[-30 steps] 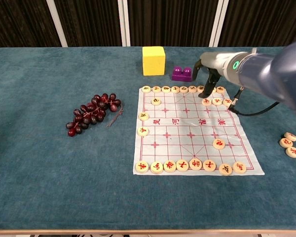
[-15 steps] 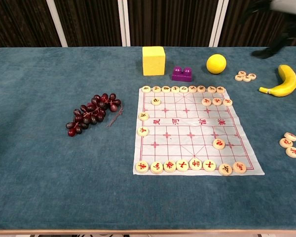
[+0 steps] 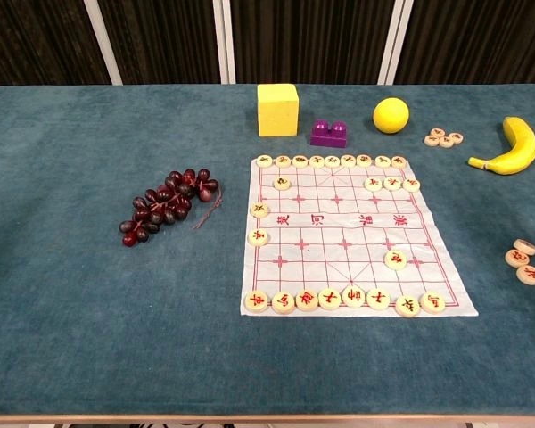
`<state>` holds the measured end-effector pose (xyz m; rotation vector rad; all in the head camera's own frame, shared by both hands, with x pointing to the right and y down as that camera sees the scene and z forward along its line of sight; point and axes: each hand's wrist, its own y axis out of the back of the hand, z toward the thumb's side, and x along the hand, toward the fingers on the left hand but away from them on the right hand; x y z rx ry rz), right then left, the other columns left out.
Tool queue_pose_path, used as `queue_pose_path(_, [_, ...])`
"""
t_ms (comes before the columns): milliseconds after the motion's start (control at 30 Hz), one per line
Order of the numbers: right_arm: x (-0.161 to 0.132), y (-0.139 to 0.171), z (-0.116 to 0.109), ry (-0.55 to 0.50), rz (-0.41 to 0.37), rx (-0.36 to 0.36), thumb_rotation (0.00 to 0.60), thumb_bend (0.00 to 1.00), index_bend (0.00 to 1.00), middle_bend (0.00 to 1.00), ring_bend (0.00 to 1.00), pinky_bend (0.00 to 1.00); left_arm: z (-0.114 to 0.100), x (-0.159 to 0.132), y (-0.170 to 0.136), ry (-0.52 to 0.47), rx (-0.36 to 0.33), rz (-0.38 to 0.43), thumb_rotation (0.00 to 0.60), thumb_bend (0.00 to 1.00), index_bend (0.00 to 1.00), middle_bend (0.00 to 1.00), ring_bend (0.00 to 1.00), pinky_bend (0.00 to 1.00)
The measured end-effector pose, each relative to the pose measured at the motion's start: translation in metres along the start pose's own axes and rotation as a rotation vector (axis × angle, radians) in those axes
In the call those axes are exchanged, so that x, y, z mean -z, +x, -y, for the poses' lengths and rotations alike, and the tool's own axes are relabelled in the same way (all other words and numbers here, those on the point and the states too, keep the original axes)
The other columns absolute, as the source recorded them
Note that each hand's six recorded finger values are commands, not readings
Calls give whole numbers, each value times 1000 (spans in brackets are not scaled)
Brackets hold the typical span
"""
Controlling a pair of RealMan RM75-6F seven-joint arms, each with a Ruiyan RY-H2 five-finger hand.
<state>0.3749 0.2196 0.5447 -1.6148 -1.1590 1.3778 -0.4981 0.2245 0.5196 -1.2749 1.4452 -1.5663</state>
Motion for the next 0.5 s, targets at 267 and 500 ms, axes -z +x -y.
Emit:
queue_pose_path(267, [14, 28, 20, 79, 19, 0, 600, 374, 96, 0, 0, 23, 1, 1, 0, 7, 8, -3, 600, 27, 22, 0, 0, 41])
queue_pose_path(500, [16, 27, 20, 103, 19, 12, 600, 373, 95, 0, 0, 23, 5, -3, -3, 14, 21, 5, 600, 26, 22, 0, 0, 42])
